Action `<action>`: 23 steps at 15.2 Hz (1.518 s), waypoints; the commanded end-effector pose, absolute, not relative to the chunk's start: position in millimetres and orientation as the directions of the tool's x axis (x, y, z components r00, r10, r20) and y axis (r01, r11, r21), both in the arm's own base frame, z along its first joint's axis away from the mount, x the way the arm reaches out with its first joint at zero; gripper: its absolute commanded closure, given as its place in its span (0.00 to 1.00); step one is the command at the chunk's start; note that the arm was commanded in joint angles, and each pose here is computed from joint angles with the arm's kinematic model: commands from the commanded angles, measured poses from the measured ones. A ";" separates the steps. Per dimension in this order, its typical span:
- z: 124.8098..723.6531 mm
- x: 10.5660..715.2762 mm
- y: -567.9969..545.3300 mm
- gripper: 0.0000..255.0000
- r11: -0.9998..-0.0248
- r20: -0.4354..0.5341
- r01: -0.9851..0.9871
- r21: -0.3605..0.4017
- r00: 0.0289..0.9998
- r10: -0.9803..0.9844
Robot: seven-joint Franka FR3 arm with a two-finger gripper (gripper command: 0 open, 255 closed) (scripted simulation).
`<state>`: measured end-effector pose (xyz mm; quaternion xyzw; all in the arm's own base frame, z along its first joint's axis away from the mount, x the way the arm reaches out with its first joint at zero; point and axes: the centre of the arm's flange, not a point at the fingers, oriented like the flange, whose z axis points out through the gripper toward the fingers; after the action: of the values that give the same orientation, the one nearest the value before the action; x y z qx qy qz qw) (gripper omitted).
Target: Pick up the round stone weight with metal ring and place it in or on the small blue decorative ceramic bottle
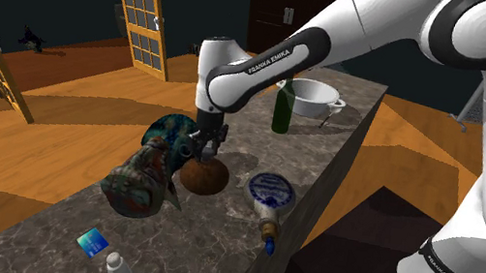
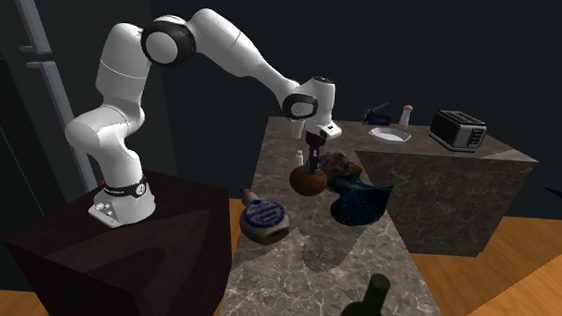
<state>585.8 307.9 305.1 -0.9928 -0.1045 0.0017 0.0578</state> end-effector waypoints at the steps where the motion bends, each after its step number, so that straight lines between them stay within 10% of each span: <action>1: 318.0 587.0 309.5 1.00 -0.971 0.010 0.208 -0.116 0.978 0.208; 23: 434.1 587.0 309.5 1.00 -0.971 0.010 0.208 -0.116 0.978 0.208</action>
<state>587.1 309.4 428.2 -0.9928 -0.1045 0.0018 0.0578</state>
